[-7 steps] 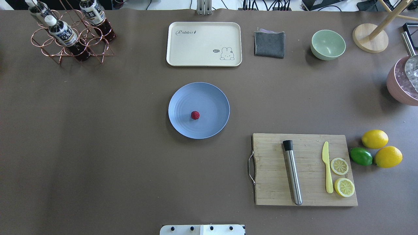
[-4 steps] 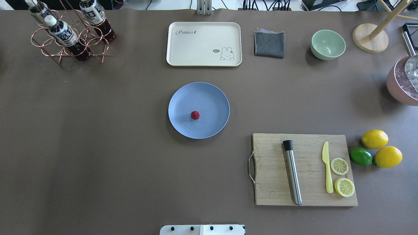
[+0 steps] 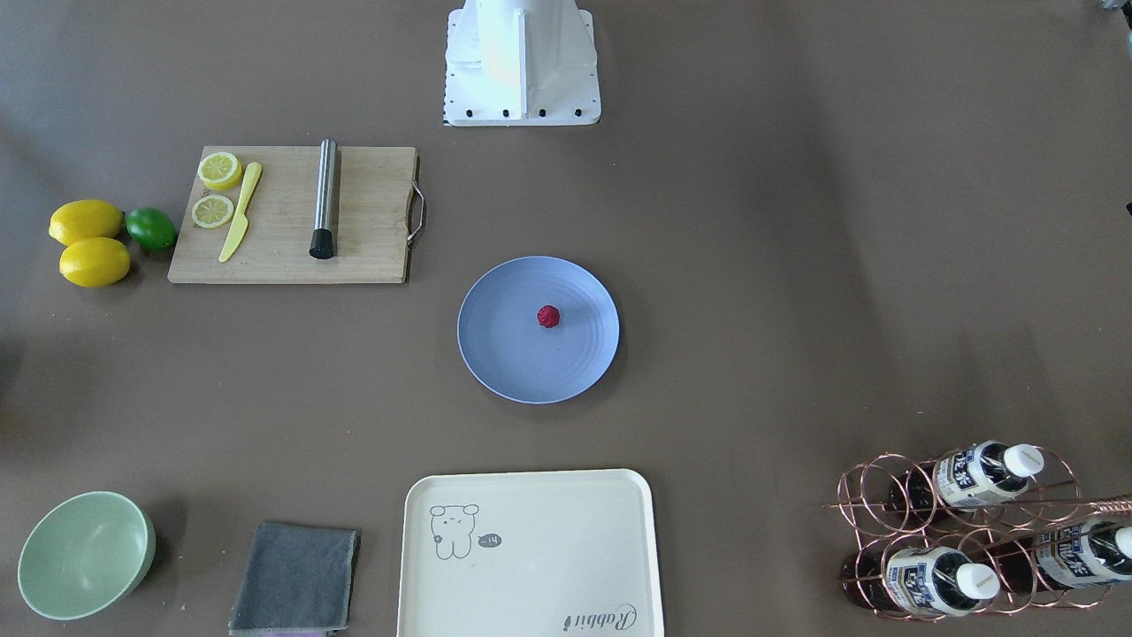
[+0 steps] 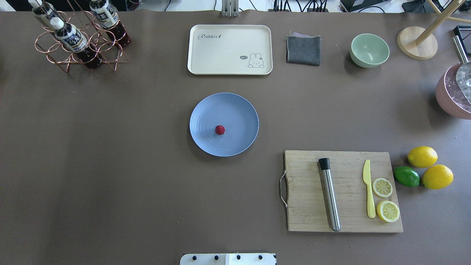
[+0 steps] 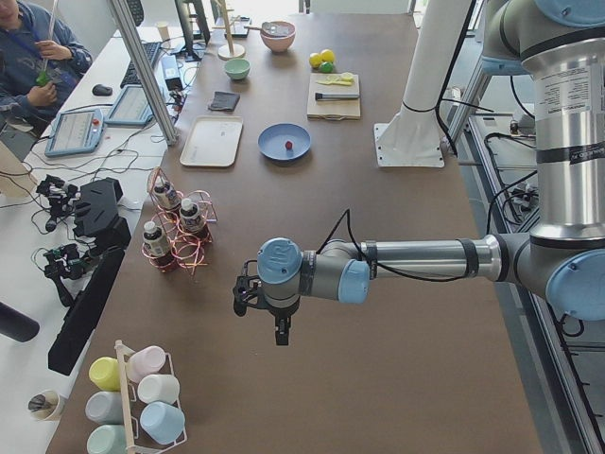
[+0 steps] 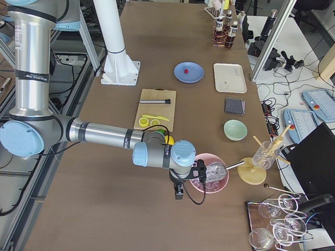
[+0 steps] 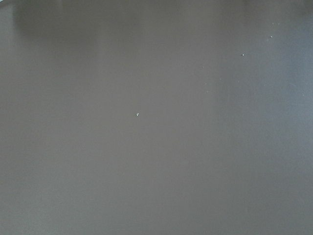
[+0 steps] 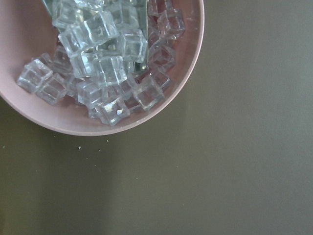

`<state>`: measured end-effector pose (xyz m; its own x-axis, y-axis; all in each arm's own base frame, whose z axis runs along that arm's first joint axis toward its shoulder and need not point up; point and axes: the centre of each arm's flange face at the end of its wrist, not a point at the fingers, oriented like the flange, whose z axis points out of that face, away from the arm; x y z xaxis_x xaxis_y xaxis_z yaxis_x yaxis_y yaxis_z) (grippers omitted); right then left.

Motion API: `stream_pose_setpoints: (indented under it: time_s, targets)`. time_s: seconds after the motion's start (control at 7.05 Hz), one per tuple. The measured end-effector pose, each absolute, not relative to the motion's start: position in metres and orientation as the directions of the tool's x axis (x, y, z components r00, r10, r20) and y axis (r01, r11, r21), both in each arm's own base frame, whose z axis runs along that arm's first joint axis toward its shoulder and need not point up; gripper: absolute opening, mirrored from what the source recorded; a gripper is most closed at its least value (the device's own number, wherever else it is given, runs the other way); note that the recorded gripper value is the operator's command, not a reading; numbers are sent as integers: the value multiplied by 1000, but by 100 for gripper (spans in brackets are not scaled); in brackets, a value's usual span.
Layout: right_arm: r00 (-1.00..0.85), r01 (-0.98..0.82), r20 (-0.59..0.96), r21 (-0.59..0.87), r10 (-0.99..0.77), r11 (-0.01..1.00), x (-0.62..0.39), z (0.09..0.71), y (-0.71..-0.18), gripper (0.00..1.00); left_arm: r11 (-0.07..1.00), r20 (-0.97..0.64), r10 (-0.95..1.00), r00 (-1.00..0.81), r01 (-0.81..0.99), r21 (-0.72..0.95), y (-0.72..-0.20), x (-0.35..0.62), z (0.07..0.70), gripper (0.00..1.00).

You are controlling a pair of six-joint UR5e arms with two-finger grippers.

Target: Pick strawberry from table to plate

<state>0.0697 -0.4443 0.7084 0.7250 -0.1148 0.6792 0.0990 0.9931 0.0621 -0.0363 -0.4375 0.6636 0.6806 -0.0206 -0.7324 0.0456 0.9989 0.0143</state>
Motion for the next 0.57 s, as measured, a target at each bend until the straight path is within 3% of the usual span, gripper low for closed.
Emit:
stream_pose_setpoints:
  time_s: [0.57]
  targets:
    - [725, 100, 678, 72, -122, 992, 69, 705, -447, 100, 999, -732, -24, 681, 46, 10, -437, -36, 665, 99]
